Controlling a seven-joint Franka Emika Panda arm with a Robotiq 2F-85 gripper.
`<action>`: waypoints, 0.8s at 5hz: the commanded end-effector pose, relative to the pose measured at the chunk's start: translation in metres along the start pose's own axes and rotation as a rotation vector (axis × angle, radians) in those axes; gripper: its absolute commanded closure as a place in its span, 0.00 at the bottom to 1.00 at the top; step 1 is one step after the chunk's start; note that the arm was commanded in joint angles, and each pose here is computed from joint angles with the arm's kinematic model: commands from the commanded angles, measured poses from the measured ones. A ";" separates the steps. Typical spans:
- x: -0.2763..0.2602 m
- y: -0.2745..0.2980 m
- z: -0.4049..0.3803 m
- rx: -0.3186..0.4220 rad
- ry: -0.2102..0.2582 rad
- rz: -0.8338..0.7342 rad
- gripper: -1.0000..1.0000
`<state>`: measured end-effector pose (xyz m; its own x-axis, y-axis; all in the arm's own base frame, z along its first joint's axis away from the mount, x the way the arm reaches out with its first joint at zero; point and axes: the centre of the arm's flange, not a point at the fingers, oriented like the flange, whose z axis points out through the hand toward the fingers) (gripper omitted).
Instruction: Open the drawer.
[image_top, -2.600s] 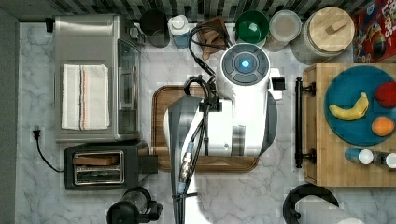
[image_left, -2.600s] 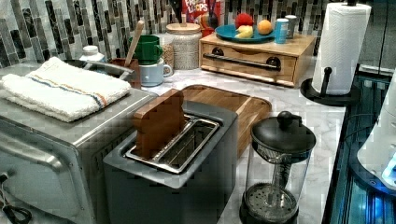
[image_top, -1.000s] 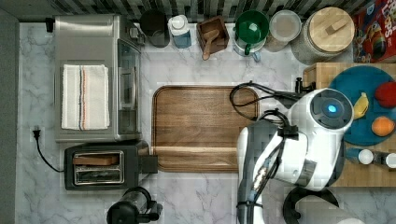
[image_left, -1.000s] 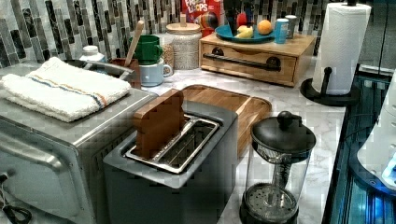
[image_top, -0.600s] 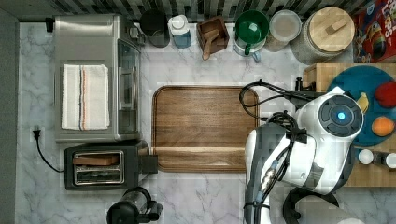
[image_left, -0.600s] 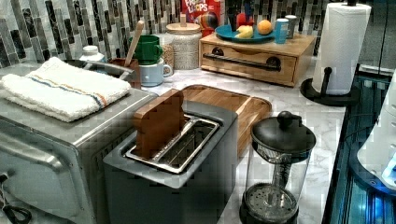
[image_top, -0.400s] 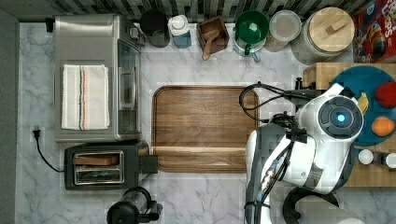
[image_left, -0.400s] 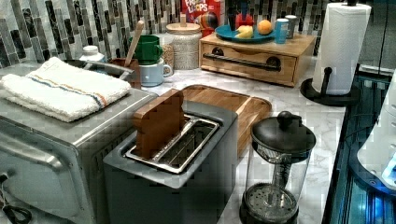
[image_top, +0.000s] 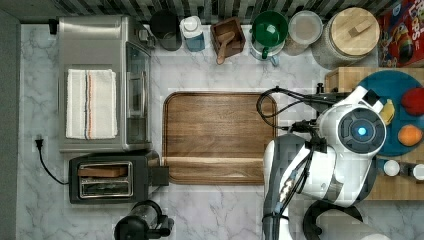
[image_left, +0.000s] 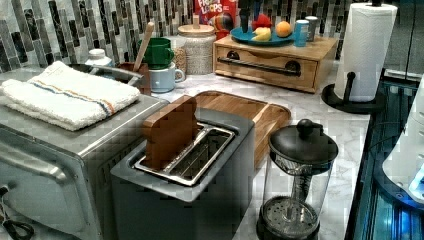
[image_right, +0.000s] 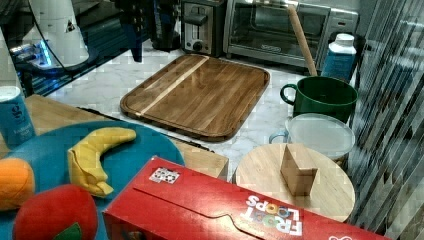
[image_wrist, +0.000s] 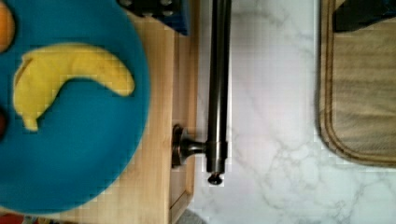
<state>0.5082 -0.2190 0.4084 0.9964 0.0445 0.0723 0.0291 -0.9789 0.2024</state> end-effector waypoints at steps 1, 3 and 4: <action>-0.044 -0.005 0.080 0.029 -0.060 -0.061 0.00; -0.053 -0.014 0.114 0.006 -0.024 -0.040 0.00; -0.060 -0.008 0.125 -0.005 -0.014 -0.057 0.00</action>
<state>0.4646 -0.2340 0.2797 0.9989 0.0314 0.0357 0.0247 -0.9839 0.1768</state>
